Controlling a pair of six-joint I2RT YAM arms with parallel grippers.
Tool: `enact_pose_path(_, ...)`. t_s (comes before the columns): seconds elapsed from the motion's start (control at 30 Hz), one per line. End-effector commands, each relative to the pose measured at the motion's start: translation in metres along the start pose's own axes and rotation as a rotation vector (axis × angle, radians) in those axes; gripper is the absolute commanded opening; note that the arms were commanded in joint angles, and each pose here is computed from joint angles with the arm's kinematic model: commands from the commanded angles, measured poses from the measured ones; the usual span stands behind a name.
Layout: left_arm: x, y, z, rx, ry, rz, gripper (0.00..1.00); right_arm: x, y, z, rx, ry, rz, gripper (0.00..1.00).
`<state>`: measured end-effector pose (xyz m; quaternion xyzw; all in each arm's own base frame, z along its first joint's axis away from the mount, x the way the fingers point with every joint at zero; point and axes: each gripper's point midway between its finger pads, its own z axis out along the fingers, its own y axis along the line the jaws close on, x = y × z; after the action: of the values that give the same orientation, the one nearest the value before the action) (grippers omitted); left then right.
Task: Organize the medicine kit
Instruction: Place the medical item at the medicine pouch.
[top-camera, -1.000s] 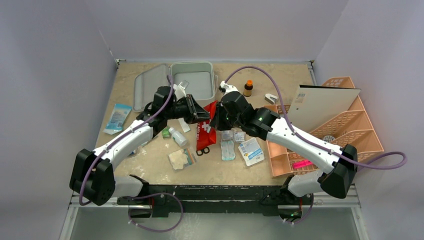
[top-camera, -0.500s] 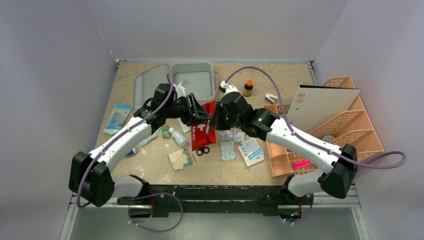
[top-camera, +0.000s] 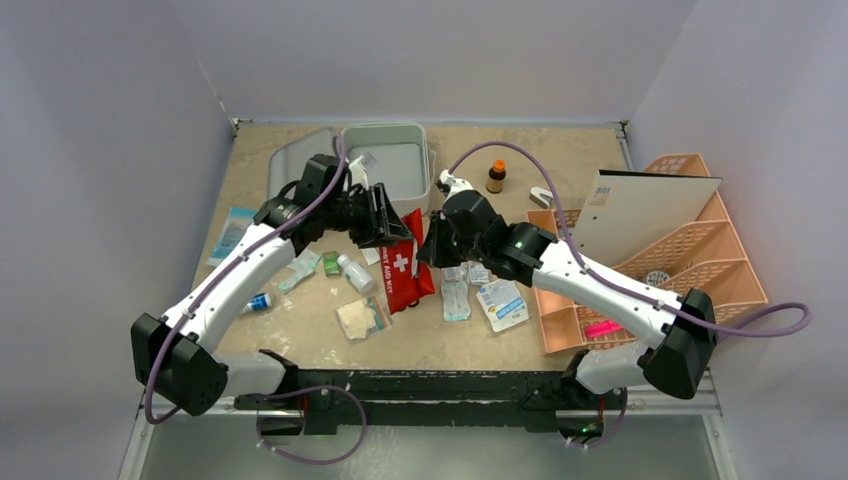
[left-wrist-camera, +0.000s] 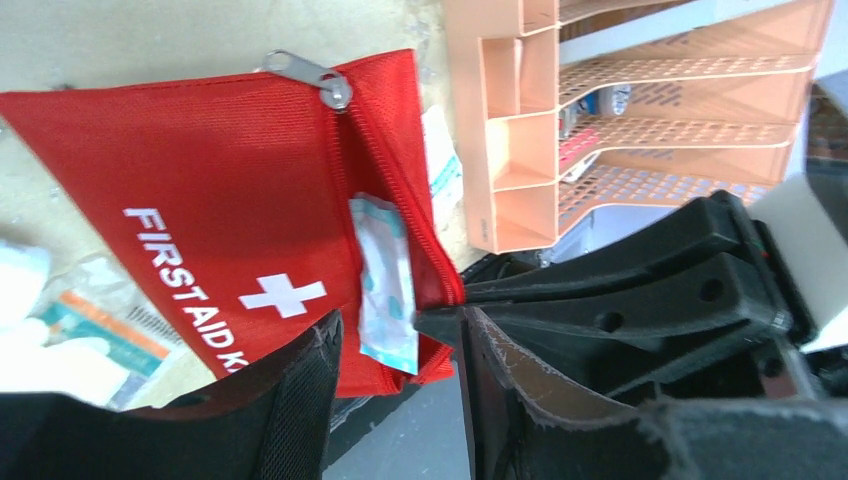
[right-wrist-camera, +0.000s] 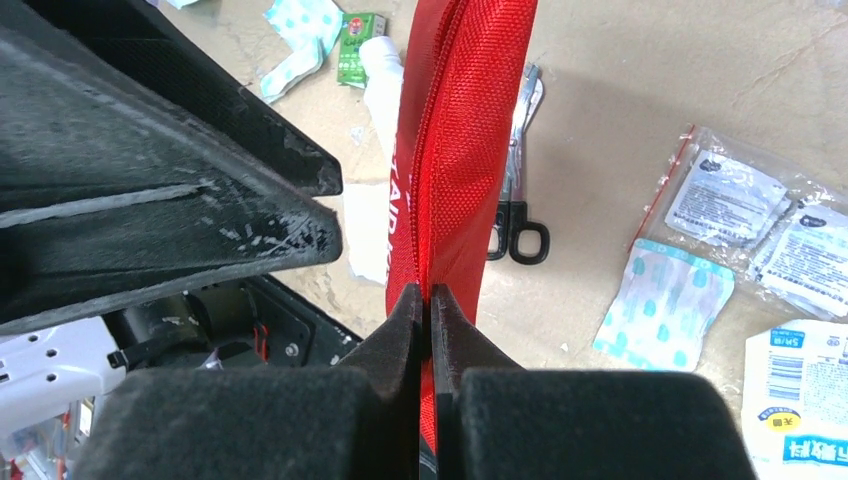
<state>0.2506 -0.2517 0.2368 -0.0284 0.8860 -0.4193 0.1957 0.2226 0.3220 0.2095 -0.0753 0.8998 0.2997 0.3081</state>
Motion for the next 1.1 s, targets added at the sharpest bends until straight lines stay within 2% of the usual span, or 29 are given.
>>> enact_pose_path(0.0,-0.006,0.014,-0.003,-0.102,-0.015,0.067,0.43,-0.016,0.020,-0.011,-0.085,-0.064,0.021,0.00)
enact_pose_path(0.13,-0.011,0.010,0.006,-0.076,0.005,0.083,0.43,-0.020,0.025,-0.013,-0.107,-0.082,0.012,0.00)
enact_pose_path(0.23,-0.013,0.013,0.014,-0.082,0.018,0.086,0.47,-0.021,0.025,-0.015,-0.110,-0.088,0.012,0.00)
enact_pose_path(0.33,-0.018,0.022,0.019,-0.120,0.003,0.086,0.49,-0.020,0.025,-0.016,-0.111,-0.080,0.008,0.00)
enact_pose_path(0.57,-0.031,0.044,0.029,-0.229,-0.033,0.087,0.47,-0.017,0.026,-0.015,-0.120,-0.067,-0.001,0.00)
enact_pose_path(0.77,-0.029,0.023,0.037,-0.107,0.007,0.115,0.51,-0.013,0.027,-0.011,-0.126,-0.045,-0.011,0.00)
enact_pose_path(1.07,-0.011,0.006,0.026,0.001,0.049,0.121,0.55,-0.008,0.023,-0.006,-0.121,-0.038,-0.029,0.00)
